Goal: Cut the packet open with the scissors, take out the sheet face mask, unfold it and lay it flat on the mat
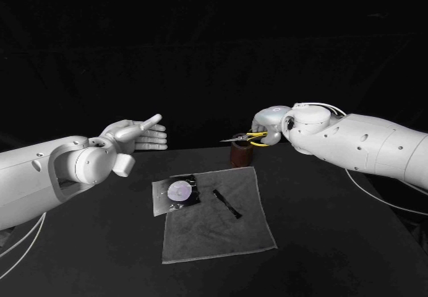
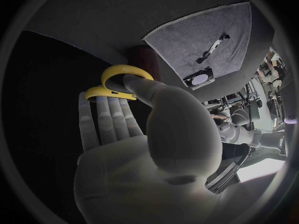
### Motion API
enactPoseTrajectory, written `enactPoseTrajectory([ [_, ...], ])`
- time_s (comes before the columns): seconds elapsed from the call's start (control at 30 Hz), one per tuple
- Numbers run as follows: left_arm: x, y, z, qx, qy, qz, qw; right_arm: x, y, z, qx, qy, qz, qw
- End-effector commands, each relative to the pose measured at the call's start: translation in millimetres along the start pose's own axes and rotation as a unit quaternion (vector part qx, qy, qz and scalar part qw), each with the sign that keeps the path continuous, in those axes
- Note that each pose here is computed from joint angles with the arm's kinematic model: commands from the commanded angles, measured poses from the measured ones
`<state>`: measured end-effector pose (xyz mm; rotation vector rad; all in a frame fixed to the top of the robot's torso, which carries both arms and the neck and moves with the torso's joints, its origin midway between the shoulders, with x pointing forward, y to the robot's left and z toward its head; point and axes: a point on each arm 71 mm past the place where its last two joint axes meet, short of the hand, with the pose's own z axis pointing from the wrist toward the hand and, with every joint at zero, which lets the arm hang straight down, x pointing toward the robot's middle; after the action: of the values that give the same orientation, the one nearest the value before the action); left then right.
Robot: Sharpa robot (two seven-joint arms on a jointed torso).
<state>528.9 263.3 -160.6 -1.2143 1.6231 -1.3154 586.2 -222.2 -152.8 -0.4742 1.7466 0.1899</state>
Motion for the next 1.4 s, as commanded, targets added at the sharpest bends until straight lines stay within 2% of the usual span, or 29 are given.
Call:
enactPoseTrajectory([
  [0.03, 1.6, -0.5, 0.0, 0.0, 0.008, -0.003, 1.0, -1.7, 0.6, 0.3, 0.004, -0.005, -0.003, 1.0],
  [0.3, 1.7, -0.2, -0.1, -0.002, 0.009, -0.003, 1.0, 0.6, 3.0, 0.8, 0.002, 0.014, -0.002, 1.0],
  [0.67, 2.3, 0.0, 0.1, -0.003, 0.01, -0.003, 1.0, 4.4, 3.6, 2.8, 0.004, 0.025, 0.004, 1.0],
  [1.2, 2.3, 0.2, 0.0, -0.005, 0.011, -0.003, 1.0, 6.4, -3.5, 2.6, 0.019, 0.01, 0.013, 1.0],
  [1.4, 1.9, 0.4, 0.0, -0.006, 0.012, -0.003, 1.0, 4.9, -4.6, 0.5, 0.016, -0.007, 0.022, 1.0],
])
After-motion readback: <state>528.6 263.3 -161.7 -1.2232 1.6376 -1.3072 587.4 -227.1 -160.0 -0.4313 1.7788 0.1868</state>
